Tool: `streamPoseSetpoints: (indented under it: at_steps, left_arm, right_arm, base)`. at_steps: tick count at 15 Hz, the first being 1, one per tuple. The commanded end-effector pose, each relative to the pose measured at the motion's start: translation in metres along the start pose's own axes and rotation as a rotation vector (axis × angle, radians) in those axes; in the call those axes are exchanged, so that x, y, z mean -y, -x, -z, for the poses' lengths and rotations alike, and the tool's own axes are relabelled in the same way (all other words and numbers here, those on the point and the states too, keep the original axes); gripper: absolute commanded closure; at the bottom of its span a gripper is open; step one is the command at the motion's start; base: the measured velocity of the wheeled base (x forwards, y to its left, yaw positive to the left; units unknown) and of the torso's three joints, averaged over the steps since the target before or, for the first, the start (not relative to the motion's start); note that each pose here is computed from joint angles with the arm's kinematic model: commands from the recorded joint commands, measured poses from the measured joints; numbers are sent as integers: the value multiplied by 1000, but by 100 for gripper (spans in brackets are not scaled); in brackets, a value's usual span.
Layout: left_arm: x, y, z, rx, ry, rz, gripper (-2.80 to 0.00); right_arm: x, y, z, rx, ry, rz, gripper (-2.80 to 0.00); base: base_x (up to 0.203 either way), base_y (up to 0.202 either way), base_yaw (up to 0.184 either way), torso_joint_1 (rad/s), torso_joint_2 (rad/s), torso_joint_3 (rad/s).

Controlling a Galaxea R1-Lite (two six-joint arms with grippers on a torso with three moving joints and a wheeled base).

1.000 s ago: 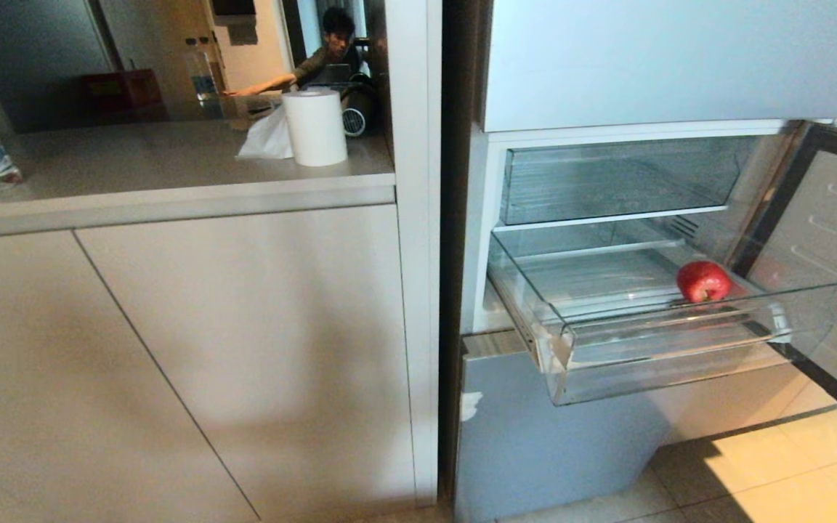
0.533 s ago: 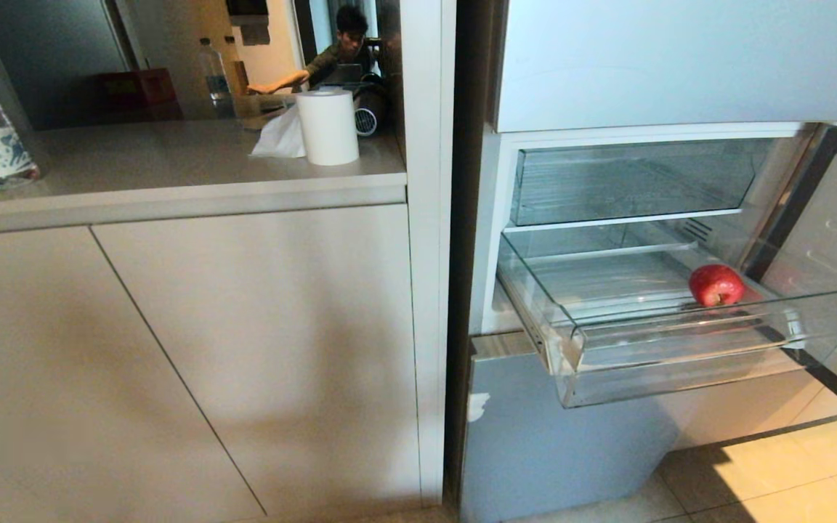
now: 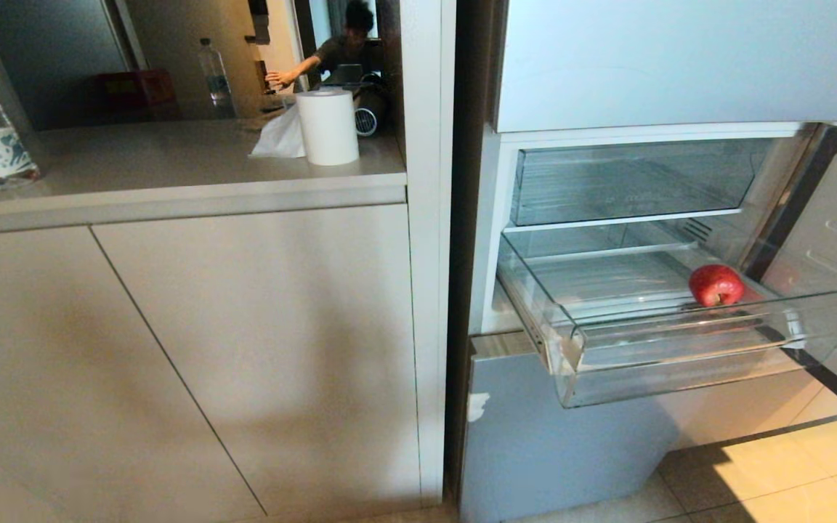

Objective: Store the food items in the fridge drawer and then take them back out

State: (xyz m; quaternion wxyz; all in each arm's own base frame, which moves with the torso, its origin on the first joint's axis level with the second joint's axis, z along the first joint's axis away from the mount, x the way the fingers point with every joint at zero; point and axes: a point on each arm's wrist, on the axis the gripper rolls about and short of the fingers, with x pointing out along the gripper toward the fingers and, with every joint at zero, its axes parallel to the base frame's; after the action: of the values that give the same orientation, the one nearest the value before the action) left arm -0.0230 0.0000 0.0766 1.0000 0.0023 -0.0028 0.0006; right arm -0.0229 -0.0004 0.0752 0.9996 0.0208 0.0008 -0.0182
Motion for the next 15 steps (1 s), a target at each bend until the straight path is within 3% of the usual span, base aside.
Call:
streamPoseSetpoints:
  at_steps: [1, 15]
  left_arm:
    - [0, 0, 0, 1, 0, 0, 0]
    - [0, 0, 0, 1, 0, -1, 0]
  right_arm:
    - [0, 0, 0, -1, 0, 0, 0]
    - [0, 0, 0, 1, -11, 3, 0]
  base:
    - [0, 0, 0, 0, 0, 0]
    - [0, 0, 0, 0, 0, 0]
